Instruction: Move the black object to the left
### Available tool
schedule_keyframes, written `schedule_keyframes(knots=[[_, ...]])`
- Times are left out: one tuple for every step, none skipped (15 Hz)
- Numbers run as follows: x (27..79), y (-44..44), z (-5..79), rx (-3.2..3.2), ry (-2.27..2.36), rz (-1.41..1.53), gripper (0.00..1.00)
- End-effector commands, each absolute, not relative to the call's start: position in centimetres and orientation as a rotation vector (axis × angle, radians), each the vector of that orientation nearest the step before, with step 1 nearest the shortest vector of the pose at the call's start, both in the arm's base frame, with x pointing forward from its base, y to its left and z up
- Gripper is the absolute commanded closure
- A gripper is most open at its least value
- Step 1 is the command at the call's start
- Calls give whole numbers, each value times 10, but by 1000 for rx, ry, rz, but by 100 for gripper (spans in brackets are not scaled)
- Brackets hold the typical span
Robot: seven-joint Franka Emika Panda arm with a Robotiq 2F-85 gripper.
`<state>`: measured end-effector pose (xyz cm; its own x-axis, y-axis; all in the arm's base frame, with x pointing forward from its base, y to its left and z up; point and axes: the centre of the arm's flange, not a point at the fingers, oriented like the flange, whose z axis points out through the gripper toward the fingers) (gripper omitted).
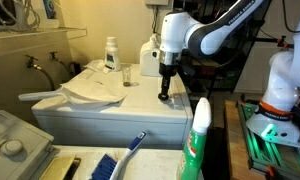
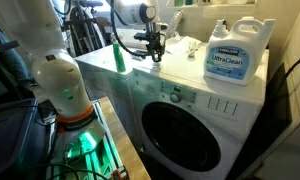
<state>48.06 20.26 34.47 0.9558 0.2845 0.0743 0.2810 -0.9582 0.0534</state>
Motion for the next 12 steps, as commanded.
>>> schedule_keyframes(knots=[[448, 214, 430, 3046, 656, 331, 70], [441, 224, 452, 3031, 739, 373, 70], [433, 239, 473, 3011, 828, 408, 70], [423, 256, 495, 2979, 916, 442, 70], [416, 280, 507, 2941, 1005, 455, 70], [408, 300, 520, 2896, 1090, 479, 70], [401, 329, 526, 2847, 1167, 491, 70], [395, 350, 531, 2808, 1249, 508, 70], [393, 383, 528, 2763, 1322, 501, 70], [389, 405, 527, 2714, 1392, 507, 70], [391, 427, 518, 2670, 1463, 490, 70], [393, 444, 511, 2622, 1526, 474, 70]])
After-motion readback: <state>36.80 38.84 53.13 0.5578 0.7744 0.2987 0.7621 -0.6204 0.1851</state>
